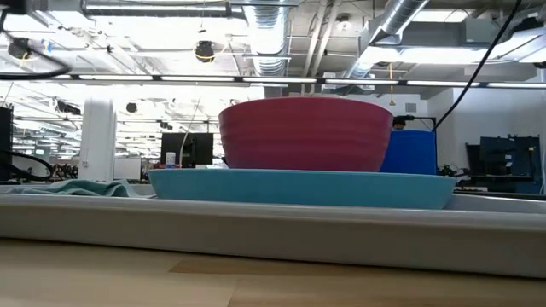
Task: Set up tray
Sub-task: Put the light green spoon on top of the green table napkin
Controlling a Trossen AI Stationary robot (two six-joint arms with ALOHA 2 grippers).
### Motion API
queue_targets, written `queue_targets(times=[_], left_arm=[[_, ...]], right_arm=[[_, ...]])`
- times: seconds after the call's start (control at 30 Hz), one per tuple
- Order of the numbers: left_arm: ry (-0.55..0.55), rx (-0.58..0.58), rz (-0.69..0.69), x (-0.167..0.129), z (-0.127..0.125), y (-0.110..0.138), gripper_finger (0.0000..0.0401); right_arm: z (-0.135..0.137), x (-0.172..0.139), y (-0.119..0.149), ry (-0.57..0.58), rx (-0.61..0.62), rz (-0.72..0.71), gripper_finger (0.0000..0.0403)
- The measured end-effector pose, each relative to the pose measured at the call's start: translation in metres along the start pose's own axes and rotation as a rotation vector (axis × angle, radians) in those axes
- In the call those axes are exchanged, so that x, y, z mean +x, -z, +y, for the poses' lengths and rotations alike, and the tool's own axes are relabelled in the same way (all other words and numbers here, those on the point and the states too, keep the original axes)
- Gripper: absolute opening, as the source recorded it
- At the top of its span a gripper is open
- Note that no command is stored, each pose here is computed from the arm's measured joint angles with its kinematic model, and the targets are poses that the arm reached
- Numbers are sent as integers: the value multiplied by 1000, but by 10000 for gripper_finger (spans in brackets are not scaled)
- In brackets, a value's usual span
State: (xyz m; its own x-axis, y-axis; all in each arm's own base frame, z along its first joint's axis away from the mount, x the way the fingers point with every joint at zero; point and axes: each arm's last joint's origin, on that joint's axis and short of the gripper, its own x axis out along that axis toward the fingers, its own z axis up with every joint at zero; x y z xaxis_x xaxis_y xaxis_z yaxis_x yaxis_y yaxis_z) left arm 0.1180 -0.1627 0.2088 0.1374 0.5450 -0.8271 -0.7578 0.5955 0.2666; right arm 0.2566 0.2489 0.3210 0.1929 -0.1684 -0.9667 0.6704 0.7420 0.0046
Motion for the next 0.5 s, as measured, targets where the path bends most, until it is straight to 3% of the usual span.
queue_targets(times=[0.2, 0.3, 0.5], left_arm=[[133, -2, 59, 24, -7, 28, 84], [184, -68, 59, 41, -4, 43, 84], [204, -114, 67, 45, 6, 52, 85]], right_arm=[[19, 8, 2, -113, -119, -67, 102], [24, 14, 4, -109, -207, -77, 102], [25, 15, 8, -106, -232, -70, 102]])
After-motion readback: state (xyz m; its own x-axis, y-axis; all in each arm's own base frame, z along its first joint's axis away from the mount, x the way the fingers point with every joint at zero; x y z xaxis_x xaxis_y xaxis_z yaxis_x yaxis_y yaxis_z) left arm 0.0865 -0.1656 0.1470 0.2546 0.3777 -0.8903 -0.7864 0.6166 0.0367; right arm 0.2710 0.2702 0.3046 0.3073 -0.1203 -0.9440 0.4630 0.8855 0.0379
